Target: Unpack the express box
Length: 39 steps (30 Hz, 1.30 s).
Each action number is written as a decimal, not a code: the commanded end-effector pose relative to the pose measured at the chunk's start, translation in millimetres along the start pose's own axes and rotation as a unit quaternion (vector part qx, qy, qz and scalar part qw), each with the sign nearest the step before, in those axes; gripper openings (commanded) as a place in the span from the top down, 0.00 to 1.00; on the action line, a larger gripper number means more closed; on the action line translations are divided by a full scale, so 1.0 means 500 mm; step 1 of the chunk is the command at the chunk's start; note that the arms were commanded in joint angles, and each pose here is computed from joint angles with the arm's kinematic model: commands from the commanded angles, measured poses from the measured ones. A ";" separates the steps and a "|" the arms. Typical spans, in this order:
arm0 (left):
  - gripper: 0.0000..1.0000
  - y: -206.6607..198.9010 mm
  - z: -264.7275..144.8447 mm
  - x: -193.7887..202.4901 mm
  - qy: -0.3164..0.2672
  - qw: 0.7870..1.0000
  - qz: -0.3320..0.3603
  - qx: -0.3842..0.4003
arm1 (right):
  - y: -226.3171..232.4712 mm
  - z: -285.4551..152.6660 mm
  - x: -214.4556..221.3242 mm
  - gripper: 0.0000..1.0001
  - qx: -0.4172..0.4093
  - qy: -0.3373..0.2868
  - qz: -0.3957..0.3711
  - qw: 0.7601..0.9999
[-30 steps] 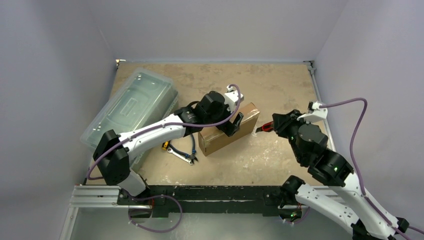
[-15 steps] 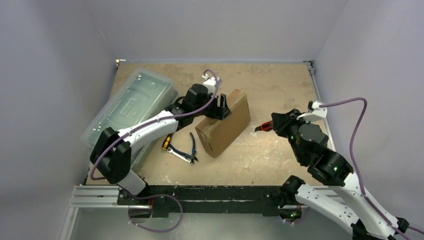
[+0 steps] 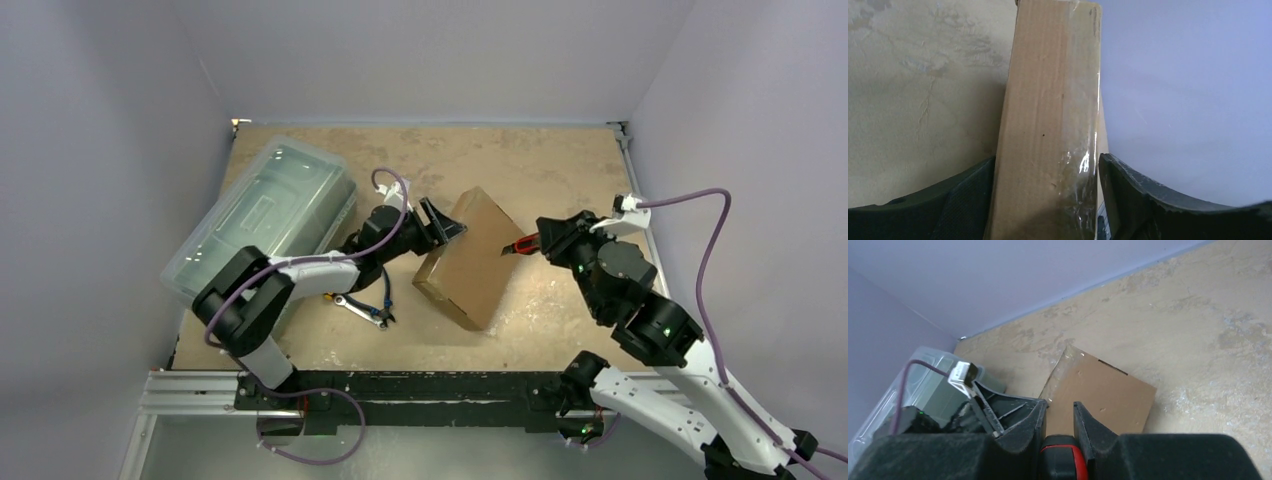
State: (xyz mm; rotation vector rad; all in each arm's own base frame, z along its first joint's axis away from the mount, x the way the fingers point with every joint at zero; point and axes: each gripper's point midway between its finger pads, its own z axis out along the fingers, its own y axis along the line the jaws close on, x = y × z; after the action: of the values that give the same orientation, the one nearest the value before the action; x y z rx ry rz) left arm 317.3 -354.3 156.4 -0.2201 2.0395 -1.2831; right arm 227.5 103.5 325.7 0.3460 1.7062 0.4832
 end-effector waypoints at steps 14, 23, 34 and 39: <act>0.02 0.068 -0.046 0.008 0.028 0.982 0.131 -0.132 | 0.026 0.045 -0.003 1.00 0.014 -0.002 -0.029 0.999; 0.07 0.088 -0.112 0.053 0.127 0.951 0.259 -0.114 | -0.095 0.108 0.057 1.00 0.176 0.004 -0.108 0.978; 0.09 0.091 -0.098 0.141 0.140 0.972 0.175 -0.066 | -0.216 0.252 0.128 1.00 0.212 0.081 -0.117 0.967; 0.08 0.034 -0.121 0.226 0.164 0.978 0.131 -0.002 | -0.153 0.294 0.165 1.00 0.121 0.117 -0.114 0.979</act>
State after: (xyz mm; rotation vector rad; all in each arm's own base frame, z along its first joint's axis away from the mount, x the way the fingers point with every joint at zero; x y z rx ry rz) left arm 223.7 -325.1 71.0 0.2881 2.3563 -0.9497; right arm 337.1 57.1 174.3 0.3920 2.0705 -0.0643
